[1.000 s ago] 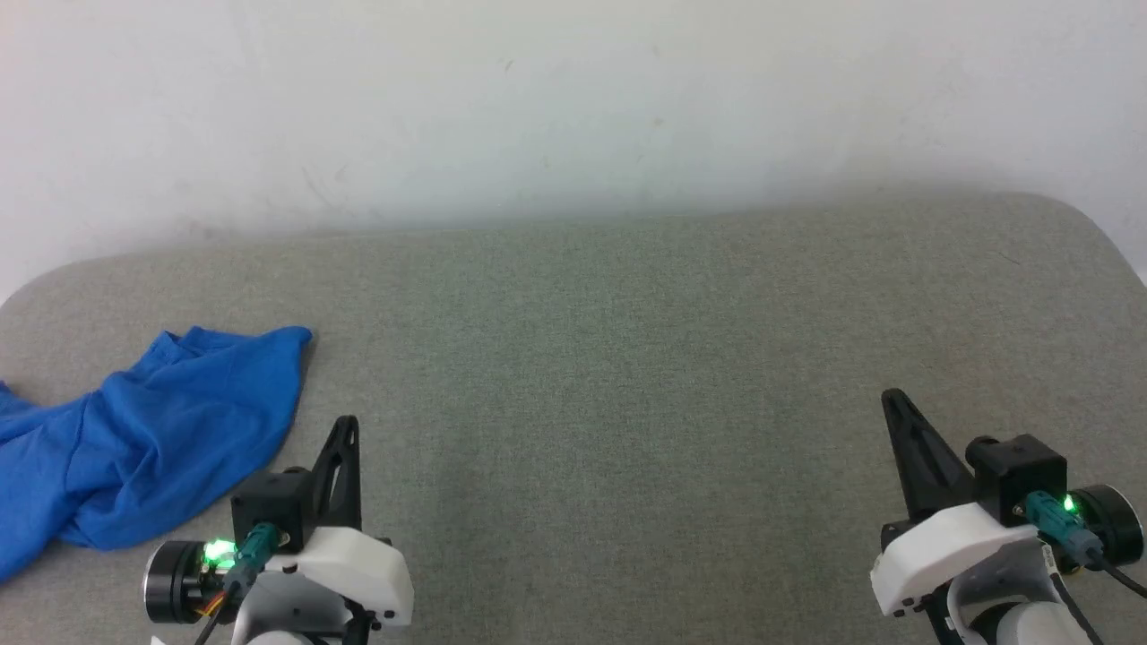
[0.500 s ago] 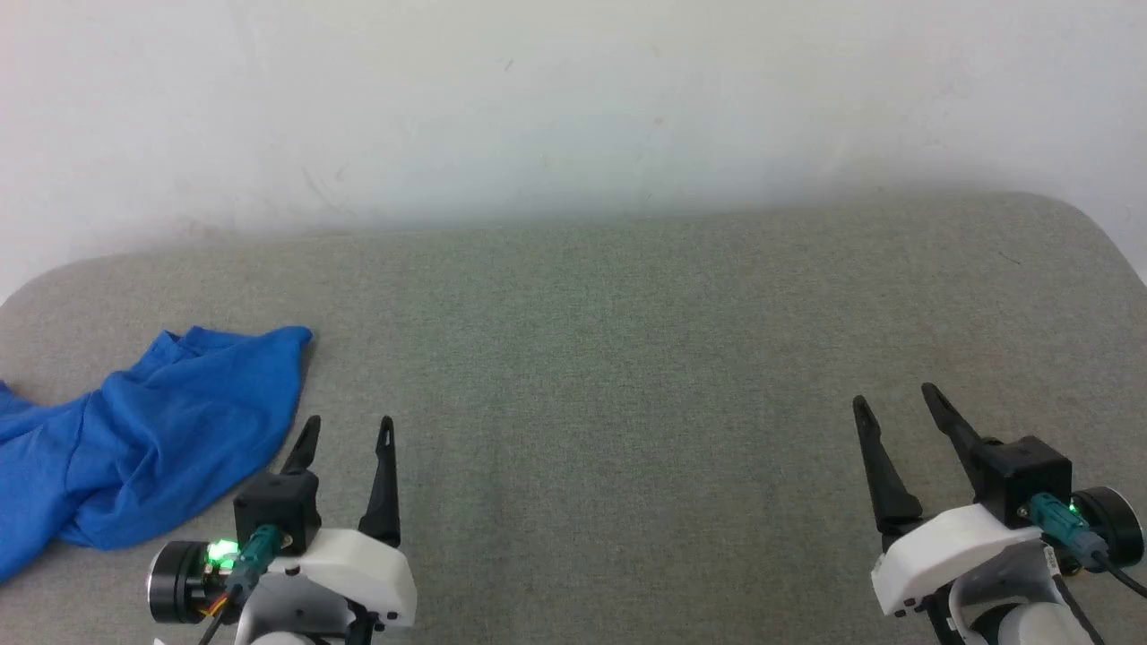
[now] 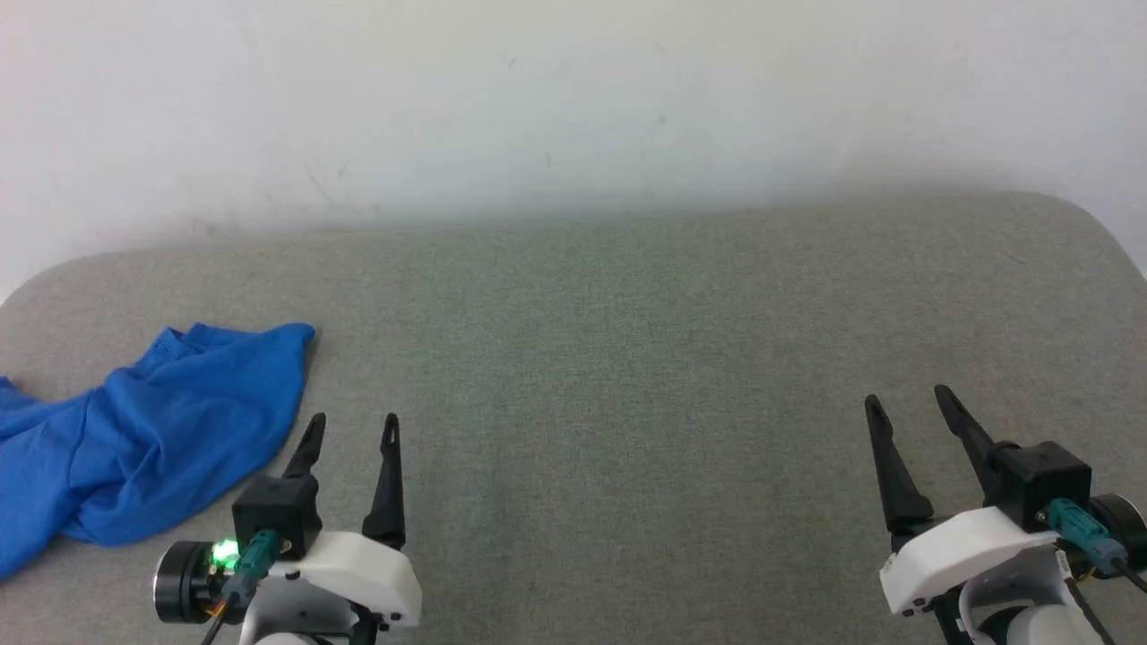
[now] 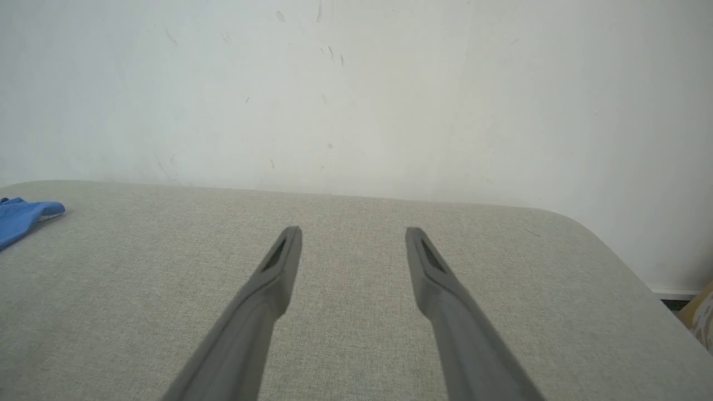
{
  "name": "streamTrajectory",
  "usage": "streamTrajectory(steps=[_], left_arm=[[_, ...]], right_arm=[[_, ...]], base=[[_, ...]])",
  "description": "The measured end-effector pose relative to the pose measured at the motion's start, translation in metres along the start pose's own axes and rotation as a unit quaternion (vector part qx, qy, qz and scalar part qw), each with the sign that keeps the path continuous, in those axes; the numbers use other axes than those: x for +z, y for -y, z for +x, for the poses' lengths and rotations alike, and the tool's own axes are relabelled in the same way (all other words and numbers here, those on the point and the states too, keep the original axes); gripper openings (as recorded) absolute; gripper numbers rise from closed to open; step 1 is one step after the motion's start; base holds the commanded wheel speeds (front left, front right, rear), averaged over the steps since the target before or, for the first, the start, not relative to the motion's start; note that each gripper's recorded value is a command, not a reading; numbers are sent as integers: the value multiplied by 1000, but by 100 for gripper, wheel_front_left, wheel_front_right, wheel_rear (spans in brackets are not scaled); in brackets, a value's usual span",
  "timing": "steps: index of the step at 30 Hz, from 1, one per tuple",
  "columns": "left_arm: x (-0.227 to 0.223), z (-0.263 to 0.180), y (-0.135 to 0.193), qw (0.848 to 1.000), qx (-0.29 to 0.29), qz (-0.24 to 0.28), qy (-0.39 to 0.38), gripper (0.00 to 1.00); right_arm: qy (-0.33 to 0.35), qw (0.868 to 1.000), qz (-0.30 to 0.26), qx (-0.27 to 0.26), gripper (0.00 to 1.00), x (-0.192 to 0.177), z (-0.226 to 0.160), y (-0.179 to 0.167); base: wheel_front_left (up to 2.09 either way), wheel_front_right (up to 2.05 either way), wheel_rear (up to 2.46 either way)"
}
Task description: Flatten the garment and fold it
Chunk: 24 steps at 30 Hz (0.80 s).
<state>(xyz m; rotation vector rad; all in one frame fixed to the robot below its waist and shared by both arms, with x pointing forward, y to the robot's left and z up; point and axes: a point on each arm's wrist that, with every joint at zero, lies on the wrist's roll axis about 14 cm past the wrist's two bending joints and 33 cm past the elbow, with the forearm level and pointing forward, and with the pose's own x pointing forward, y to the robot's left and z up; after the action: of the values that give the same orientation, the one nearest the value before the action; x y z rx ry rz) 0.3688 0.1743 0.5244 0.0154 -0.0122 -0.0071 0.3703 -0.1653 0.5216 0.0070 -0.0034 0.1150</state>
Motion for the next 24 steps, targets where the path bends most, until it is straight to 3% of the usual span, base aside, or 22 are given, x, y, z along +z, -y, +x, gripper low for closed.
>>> streamTrajectory(steps=[24], left_arm=[[-2, -26, -31, 998, 52, -20, 12, 100]], right_arm=[[20, 999, 2, 50, 100, 3, 18, -32]], base=[[0, 0, 0]])
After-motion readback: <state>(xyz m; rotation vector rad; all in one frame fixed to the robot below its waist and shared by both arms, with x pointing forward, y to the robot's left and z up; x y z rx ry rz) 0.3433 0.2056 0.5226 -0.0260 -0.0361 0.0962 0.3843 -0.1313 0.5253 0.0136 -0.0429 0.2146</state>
